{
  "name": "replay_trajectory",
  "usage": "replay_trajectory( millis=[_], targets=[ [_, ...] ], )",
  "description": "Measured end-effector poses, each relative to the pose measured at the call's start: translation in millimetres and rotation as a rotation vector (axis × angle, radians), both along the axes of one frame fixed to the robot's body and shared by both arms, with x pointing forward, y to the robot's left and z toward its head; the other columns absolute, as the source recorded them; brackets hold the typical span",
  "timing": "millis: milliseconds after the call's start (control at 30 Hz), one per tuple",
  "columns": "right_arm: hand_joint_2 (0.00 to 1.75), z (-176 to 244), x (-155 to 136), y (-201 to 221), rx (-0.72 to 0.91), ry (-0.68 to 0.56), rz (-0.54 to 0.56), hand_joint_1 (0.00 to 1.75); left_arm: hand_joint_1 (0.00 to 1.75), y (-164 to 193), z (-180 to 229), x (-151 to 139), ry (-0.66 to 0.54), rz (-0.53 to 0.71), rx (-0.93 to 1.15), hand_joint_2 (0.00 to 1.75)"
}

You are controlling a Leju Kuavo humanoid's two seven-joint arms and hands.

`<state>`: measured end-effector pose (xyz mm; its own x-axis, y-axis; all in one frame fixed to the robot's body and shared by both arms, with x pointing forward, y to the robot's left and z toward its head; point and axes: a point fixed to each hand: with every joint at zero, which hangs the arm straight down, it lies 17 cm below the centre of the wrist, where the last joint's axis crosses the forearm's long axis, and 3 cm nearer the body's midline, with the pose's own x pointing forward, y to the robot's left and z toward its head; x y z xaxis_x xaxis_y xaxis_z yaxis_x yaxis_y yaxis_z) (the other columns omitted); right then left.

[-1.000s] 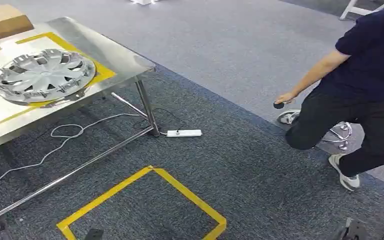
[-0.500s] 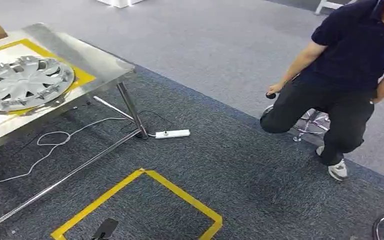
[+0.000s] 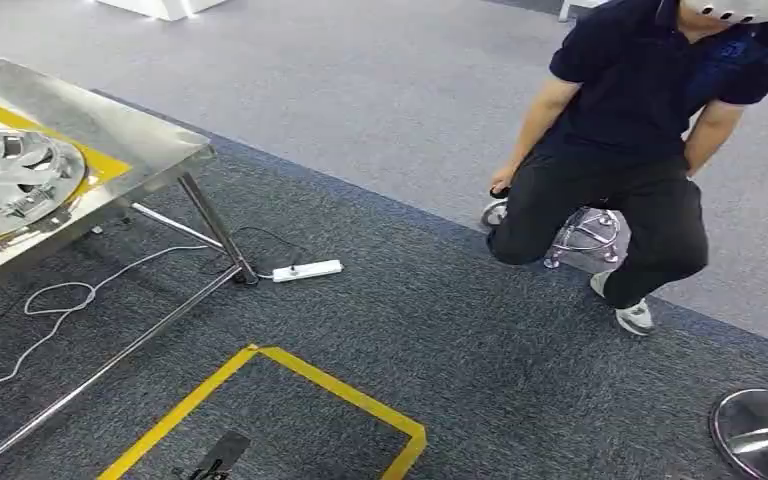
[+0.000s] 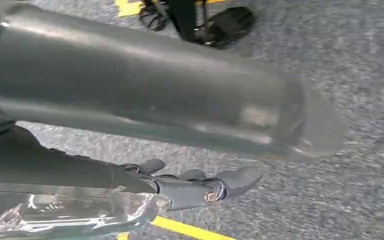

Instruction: Take the parts from the cabinet and place them on the table.

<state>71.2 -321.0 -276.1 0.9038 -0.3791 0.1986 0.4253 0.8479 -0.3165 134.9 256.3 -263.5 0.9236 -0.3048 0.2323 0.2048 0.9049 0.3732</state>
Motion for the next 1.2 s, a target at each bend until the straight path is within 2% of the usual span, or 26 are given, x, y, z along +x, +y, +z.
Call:
replay_trajectory(
  millis=[133, 300, 433, 600, 900, 1000, 1200],
  targets=[
    [0.00, 0, 4, 15, 0.018, -0.015, 0.058, 0.00, 0.00, -6, 1, 3, -0.002, -0.018, -0.009, 0.00],
    [0.00, 1, 10, 20, 0.001, 0.004, 0.214, 0.00, 0.00, -5, 0, -2, 0.005, 0.001, -0.001, 0.00],
    [0.00, 1, 16, 30, 0.008, 0.014, 0.264, 0.00, 0.00, 1, 0, -5, 0.007, 0.037, 0.010, 0.00],
    [0.00, 2, 17, 37, 0.013, 0.014, 0.297, 0.00, 0.00, 4, -1, -9, 0.011, 0.057, 0.018, 0.00],
    [0.00, 6, 38, 43, 0.005, 0.007, 0.331, 0.00, 0.00, 7, -5, -30, 0.046, 0.127, 0.010, 0.00],
    [0.00, 7, 45, 46, 0.003, -0.016, 0.361, 0.00, 0.00, 7, -4, -29, 0.044, 0.100, 0.020, 0.00],
    [0.00, 6, 38, 50, 0.001, -0.026, 0.422, 0.00, 0.00, 6, -4, -30, 0.040, 0.052, 0.031, 0.00]
  ],
)
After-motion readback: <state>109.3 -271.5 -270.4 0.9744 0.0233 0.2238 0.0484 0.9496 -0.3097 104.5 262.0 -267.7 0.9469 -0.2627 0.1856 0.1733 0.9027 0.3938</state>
